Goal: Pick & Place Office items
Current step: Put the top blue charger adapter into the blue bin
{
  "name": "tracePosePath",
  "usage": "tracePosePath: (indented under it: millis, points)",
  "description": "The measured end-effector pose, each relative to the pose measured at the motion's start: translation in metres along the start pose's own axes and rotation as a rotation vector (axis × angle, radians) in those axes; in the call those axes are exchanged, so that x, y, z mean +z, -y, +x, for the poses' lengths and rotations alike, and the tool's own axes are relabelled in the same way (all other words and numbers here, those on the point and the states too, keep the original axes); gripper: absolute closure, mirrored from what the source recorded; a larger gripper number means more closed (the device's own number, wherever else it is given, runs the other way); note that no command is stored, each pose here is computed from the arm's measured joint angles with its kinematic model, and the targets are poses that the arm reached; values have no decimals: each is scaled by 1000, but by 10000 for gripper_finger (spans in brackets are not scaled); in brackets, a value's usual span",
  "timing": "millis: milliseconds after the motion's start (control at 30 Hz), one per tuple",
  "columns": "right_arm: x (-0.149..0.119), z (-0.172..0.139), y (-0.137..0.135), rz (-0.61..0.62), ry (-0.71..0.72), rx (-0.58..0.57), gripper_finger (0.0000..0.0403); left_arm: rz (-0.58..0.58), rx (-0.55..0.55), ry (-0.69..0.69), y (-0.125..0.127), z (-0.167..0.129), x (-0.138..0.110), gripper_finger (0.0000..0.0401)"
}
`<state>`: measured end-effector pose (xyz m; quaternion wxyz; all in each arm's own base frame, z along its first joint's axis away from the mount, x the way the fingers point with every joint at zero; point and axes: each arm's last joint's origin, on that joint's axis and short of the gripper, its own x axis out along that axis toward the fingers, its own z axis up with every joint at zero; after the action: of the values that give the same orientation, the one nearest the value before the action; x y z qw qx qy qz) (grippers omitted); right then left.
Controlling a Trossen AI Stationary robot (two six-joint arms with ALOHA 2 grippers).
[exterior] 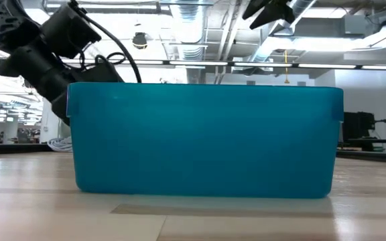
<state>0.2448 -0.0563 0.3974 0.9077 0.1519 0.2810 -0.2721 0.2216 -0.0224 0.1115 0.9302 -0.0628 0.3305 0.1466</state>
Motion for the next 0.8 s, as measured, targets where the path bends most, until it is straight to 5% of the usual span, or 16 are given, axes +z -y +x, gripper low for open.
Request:
tracePosePath:
  millis: [800]
  points:
    - [0, 0, -1, 6, 1, 3, 221, 39, -91, 4, -12, 7, 7, 224]
